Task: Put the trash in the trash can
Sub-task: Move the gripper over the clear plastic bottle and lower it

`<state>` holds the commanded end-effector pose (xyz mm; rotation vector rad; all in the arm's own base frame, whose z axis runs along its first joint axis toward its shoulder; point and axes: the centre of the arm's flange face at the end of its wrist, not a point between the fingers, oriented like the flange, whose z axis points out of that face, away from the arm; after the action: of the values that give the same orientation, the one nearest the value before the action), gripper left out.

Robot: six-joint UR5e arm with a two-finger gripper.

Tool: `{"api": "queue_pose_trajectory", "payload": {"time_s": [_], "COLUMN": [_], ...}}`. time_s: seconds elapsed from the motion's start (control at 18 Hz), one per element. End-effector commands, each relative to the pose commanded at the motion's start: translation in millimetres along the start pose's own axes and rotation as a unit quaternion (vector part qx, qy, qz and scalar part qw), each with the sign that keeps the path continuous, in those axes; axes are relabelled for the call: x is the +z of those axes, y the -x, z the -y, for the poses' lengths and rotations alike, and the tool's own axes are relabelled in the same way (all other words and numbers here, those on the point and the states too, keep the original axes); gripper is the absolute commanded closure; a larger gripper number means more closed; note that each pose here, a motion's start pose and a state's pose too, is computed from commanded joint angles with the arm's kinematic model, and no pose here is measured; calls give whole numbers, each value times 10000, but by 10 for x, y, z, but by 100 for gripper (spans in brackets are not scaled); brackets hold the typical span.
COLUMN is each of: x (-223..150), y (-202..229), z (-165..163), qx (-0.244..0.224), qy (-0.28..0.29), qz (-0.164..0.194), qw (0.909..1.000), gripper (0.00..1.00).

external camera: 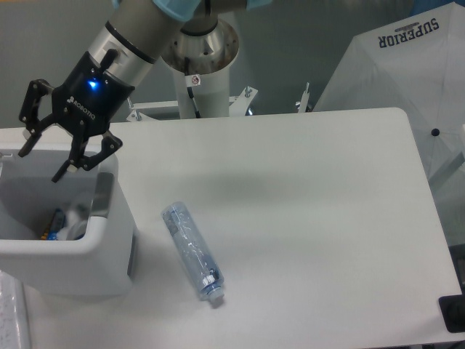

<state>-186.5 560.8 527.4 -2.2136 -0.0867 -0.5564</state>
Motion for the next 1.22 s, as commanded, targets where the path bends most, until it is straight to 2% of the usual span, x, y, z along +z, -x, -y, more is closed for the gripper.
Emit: {"api": "queue_pose_trajectory", "payload": {"time_s": [0.11,0.22,0.39,0.44,0.61,0.72,0.89,1.11,1.22], "x": [18,17,-2,-64,-190,-271,-119,135,298], "y": [77,192,533,656,977,1180,1526,2049,2265], "z": [74,102,65,58,-34,-59,-192,-420,-550], "qx": [-190,-379,-560,-698,-1446,-1758,-2050,-2541,-2623], "qy": [-19,-29,78,109,197,167,382,784,990], "qz": [23,88,531,794,1544,1770,2058,2804,2980], "qw": [9998,9992,9970,9943,9772,9683,9561,9223,9125], "gripper": [5,2,1,1,1,1,0,0,0]}}
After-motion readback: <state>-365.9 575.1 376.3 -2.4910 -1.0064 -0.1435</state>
